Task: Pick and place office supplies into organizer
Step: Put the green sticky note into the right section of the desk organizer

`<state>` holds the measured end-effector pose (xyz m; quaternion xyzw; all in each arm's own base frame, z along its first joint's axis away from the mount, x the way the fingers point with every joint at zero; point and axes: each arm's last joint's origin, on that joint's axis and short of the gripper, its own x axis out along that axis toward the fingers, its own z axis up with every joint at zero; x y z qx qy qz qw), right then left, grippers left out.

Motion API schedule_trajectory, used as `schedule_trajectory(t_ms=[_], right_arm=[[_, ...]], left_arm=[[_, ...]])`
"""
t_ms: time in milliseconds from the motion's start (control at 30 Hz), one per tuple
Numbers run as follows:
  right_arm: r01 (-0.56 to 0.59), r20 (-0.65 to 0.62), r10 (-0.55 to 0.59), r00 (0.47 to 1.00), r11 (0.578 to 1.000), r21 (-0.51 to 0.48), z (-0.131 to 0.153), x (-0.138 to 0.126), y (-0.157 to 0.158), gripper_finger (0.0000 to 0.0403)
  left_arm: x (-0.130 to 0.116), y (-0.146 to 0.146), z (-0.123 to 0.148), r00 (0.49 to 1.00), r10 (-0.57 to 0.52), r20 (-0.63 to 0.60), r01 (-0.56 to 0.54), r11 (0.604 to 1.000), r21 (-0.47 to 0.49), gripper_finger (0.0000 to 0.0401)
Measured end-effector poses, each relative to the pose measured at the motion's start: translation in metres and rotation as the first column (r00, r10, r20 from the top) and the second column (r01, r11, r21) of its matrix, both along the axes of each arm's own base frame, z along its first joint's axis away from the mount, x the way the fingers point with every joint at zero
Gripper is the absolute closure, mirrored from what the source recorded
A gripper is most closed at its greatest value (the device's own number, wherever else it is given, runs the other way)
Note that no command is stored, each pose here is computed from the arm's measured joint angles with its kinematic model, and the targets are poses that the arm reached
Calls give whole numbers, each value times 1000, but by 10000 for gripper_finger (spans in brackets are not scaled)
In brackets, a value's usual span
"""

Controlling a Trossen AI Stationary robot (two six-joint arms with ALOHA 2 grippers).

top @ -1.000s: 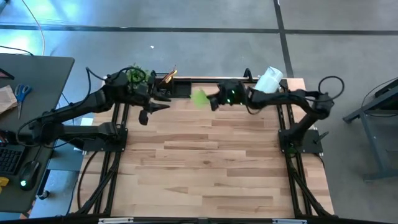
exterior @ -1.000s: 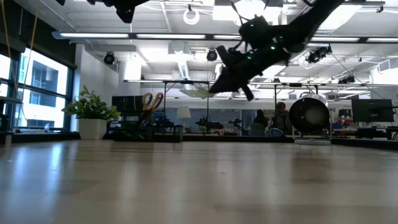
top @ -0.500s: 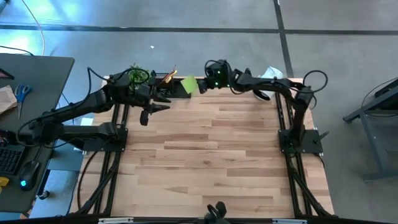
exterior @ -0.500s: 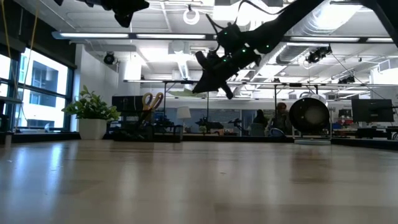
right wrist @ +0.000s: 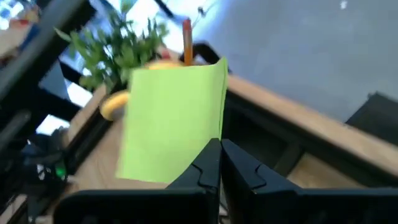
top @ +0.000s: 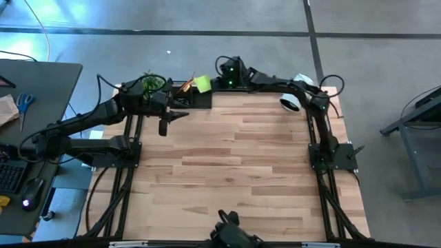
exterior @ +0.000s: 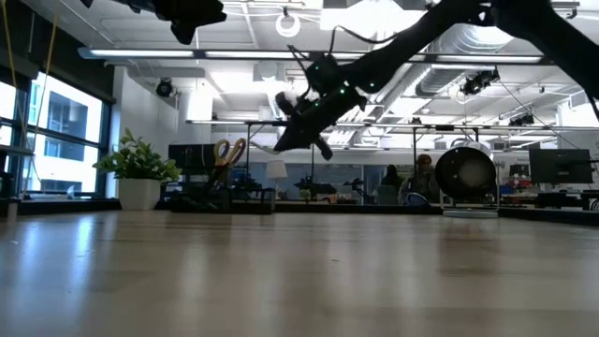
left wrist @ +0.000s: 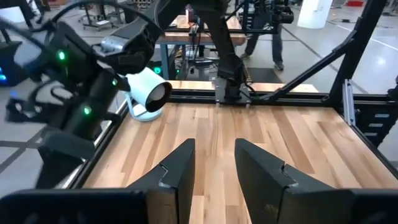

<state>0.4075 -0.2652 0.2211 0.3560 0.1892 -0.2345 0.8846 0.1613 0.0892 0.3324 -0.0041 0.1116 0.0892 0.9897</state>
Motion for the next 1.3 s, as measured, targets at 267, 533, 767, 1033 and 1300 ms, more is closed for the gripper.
schedule_trajectory(t_ms=[267, 533, 767, 1033, 1300], right_arm=[[20, -109, -9, 994, 995, 97, -22, 4, 5, 403], [170, -125, -159, 979, 982, 85, -21, 10, 14, 402], [158, -73, -149, 986, 977, 143, -19, 17, 22, 402], [144, -87, -137, 987, 986, 82, -18, 22, 30, 402], [110, -98, -105, 990, 993, 46, -18, 22, 31, 400]], left_arm=[[0, 0, 0, 1000, 0, 0, 0, 1000, 2, 300], [0, 0, 0, 1000, 1, 1, -1, 1000, 1, 300], [0, 0, 0, 1000, 0, 1, 0, 1000, 1, 300], [0, 0, 1, 1000, 0, 5, 0, 1000, 4, 300], [0, 0, 1, 1000, 0, 8, 0, 1000, 5, 300]])
